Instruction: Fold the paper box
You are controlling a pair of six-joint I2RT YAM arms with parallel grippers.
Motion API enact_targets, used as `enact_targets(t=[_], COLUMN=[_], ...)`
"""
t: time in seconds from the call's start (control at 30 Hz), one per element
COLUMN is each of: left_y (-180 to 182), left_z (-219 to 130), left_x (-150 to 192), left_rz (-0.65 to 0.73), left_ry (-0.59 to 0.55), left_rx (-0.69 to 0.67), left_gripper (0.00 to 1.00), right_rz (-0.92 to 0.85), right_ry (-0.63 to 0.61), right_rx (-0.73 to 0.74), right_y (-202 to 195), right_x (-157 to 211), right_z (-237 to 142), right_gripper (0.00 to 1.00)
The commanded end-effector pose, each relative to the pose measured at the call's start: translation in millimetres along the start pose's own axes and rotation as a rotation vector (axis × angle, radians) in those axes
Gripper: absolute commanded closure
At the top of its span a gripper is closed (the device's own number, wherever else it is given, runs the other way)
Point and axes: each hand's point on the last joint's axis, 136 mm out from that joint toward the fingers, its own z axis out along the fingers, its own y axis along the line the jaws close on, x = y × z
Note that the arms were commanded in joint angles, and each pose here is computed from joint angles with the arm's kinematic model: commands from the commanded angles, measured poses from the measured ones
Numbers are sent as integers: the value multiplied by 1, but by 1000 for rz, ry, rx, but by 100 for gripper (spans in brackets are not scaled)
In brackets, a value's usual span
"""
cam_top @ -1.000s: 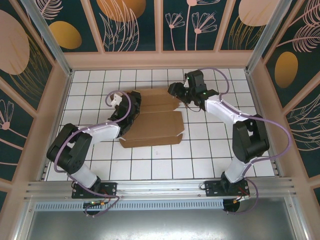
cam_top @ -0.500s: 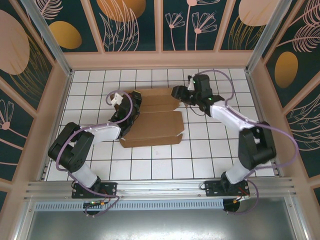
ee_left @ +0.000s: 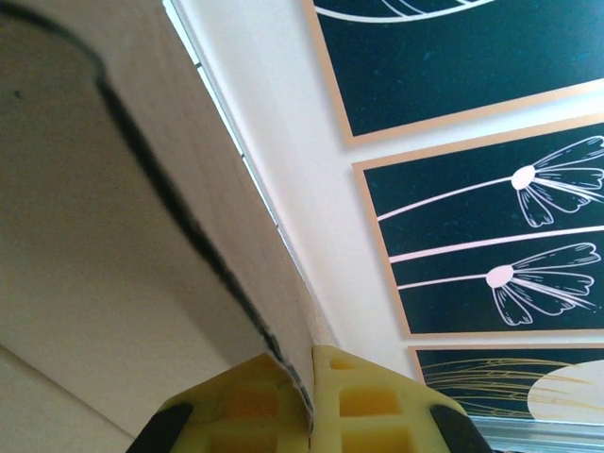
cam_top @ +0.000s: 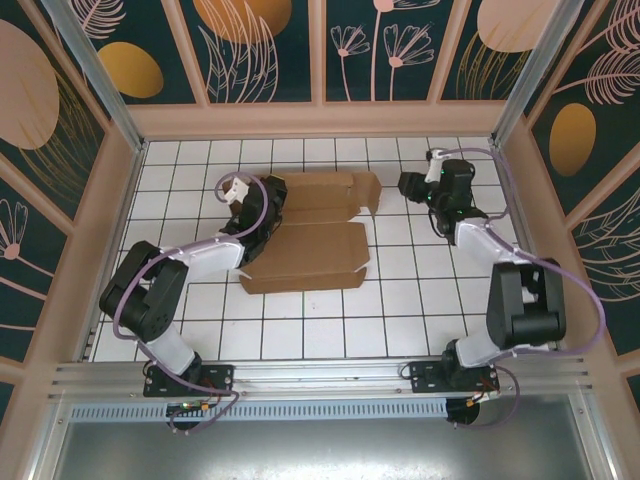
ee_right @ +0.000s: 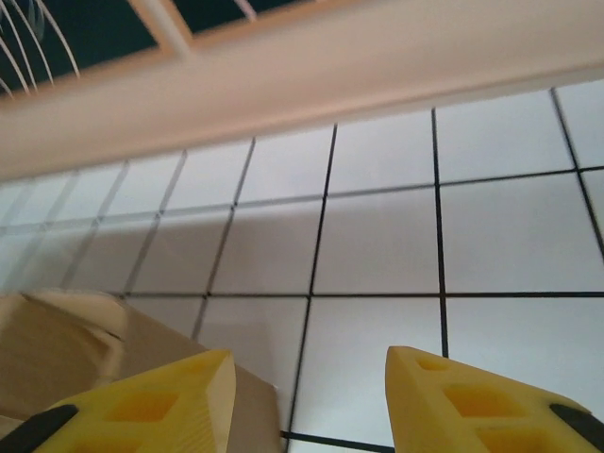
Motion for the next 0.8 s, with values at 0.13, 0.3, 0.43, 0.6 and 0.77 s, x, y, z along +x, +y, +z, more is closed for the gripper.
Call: enact_targets(t=[0.13,0.3,0.43,0.6,0.77], left_y=[32,25,23,21,14], left_z=[27,42,48,48,48], left_x=[2,4,6,5,4], left_rz=[-94,-138,-141,-138,-118], left_ry=[66,113,138,148,156], left_rx=[-117,-108,-107,-106,-85], left_gripper=[100,100,100,100,100], right_rz=[-232,-314,-372,-387,-419], right_ry=[187,221,260,221,165], right_rx=[-239,-325,-401,-526,-543], right_y=[22,40,59,87,99], right_x=[36,58,70,68,60], right_z=[49,63,74,70,58], right_gripper=[55,52,51,50,50])
